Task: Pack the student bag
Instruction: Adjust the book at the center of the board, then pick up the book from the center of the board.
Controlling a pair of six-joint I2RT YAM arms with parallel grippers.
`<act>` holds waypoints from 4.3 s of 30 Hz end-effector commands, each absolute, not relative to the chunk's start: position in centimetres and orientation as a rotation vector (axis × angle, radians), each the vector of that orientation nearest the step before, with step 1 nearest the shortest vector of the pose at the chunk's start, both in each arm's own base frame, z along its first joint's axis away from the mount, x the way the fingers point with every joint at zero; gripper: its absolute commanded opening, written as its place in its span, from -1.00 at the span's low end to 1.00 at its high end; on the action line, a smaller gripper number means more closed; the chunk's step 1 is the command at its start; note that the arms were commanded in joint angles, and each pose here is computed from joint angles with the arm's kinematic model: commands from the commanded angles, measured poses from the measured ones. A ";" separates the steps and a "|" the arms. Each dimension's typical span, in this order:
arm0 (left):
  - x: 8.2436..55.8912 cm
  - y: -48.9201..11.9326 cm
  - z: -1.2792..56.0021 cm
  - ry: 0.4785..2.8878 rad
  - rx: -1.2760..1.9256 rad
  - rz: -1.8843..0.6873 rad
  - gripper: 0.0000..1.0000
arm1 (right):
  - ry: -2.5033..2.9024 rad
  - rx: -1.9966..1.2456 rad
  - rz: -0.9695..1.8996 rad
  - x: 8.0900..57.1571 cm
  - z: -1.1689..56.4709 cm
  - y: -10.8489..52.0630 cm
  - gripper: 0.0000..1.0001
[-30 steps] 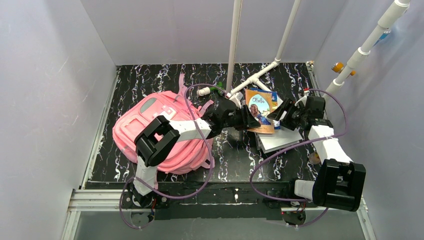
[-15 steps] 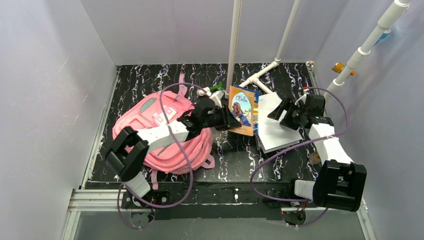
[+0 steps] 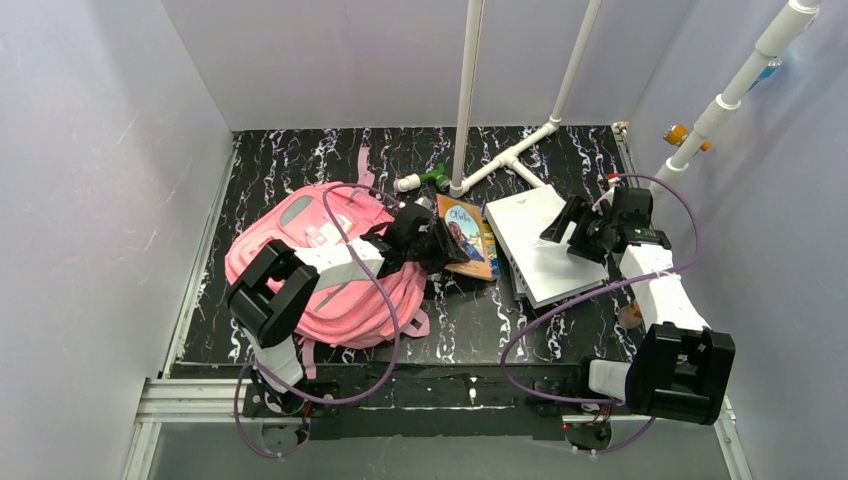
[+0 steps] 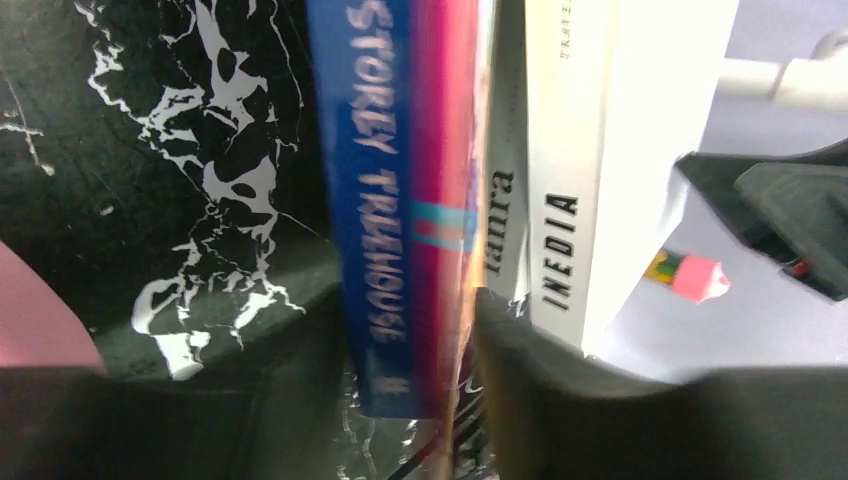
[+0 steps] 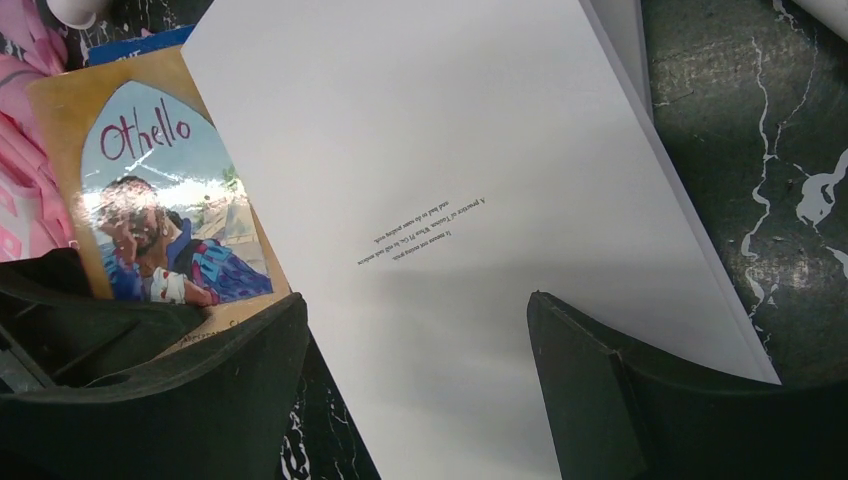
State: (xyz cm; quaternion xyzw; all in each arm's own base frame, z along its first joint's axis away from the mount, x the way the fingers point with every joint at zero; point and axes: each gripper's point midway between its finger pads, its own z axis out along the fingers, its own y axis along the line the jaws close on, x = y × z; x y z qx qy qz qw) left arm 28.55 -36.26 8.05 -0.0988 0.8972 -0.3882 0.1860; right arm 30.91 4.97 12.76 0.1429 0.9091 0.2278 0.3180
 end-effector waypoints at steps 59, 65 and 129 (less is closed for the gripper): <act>37.0 -48.5 9.5 2.092 -0.515 -1.259 -0.09 | 2.364 0.323 0.580 31.6 14.2 4.7 0.79; 36.9 -47.9 12.8 2.042 -0.389 -1.260 -0.63 | 2.357 0.297 0.543 30.9 14.9 4.4 0.81; 30.9 -15.9 27.8 2.169 -0.892 -1.014 -1.00 | 1.280 -0.972 -0.462 19.5 28.1 35.5 0.47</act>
